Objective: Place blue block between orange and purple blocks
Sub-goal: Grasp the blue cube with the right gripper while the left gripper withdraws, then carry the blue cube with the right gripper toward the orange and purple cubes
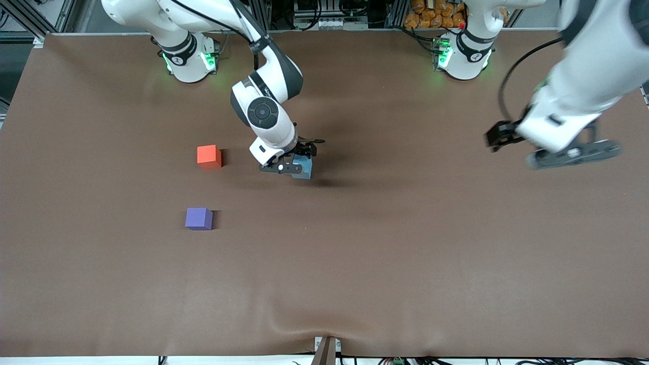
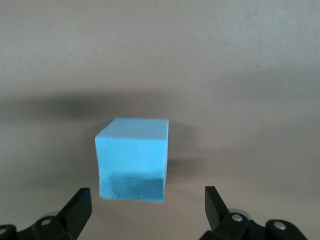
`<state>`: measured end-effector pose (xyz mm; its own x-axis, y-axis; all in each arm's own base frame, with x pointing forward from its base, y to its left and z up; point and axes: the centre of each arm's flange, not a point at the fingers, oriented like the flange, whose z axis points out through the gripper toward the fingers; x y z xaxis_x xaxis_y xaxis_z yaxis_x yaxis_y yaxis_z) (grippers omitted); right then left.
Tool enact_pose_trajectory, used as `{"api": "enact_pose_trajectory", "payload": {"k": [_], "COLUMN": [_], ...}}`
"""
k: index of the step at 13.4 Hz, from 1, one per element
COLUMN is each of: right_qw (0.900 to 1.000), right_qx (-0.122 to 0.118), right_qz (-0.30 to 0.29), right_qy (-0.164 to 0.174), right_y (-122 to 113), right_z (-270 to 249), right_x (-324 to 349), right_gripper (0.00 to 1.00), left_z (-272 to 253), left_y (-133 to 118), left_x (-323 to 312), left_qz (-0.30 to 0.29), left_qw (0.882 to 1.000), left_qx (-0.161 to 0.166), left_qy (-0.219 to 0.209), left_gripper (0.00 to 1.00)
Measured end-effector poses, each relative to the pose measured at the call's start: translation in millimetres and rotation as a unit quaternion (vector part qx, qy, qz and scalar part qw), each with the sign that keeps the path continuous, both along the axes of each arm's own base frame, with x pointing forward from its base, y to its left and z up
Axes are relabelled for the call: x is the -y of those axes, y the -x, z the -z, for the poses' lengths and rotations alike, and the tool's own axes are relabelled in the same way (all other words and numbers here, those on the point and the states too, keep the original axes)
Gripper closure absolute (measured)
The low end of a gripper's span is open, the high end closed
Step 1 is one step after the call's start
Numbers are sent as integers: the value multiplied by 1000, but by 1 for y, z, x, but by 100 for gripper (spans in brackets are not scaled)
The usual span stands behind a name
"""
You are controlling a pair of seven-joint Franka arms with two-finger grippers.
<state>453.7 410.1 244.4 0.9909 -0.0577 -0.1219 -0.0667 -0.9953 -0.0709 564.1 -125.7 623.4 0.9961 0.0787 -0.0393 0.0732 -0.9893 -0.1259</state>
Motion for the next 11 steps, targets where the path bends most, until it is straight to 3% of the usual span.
{"api": "enact_pose_trajectory", "payload": {"k": [3,11], "right_qw": [1000,1000], "right_qx": [19,21], "right_qz": [-11,20], "right_qy": [2,7], "right_y": [-1,-10], "right_z": [14,35], "right_x": [-6,-17], "right_gripper": [0,0], "left_z": [-16,-6], "left_y": [10,36], "left_x": [-44,-63], "left_qz": [-5,-23], "left_qw": [1000,999], "left_qx": [9,23], "left_qy": [0,12], "left_gripper": [0,0]}}
